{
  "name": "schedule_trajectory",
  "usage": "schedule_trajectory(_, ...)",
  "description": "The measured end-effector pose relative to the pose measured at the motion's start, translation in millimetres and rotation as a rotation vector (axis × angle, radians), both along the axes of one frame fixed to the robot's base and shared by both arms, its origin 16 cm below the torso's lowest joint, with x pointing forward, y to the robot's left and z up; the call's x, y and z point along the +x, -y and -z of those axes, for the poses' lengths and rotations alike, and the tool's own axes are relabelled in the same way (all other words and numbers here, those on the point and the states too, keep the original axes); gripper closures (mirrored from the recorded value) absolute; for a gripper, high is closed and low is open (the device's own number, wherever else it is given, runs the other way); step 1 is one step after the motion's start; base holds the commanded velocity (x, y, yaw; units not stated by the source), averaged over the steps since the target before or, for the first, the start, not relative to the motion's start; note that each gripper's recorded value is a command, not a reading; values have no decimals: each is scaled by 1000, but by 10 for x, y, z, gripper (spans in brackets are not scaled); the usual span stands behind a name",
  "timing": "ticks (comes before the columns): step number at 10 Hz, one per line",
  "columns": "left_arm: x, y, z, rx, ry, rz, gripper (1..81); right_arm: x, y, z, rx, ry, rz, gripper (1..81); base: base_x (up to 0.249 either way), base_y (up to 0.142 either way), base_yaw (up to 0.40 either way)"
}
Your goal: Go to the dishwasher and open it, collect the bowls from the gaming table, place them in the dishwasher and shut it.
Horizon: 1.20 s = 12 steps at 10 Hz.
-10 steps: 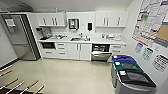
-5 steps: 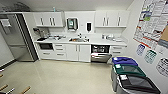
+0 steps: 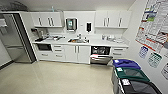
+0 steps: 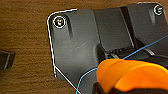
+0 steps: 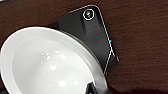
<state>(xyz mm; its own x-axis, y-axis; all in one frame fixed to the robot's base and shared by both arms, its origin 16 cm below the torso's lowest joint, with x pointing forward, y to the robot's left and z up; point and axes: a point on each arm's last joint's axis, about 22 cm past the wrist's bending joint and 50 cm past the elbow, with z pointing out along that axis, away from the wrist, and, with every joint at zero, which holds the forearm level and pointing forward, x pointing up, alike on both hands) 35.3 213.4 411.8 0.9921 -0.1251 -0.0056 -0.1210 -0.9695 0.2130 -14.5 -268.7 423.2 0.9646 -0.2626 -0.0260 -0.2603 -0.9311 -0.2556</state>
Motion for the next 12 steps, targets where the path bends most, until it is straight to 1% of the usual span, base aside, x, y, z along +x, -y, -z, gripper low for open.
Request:
schedule_trajectory(2, 48, -8, 0, 1, 6, -1, 811, 4, 3, 0, 0, -2, -1, 811, 182, 0, 0)
schedule_trajectory(4, 9, -12, 0, 1, 1, 0, 811, 23, 4, 0, -1, 1, -1, 811, 183, 0, 0)
schedule_trajectory(7, 48, -6, -1, 0, 7, -1, 811, 35, -19, 0, 2, 3, 0, 811, 183, 0, 0)
schedule_trajectory(9, -10, -2, 0, 0, -2, 0, 811, 3, -16, 1, 2, -2, -1, 811, 183, 0, 0)
schedule_trajectory(12, 72, 15, -2, -2, 9, -1, 811, 55, -12, 0, 2, 6, 1, 811, 157, 0, 0)
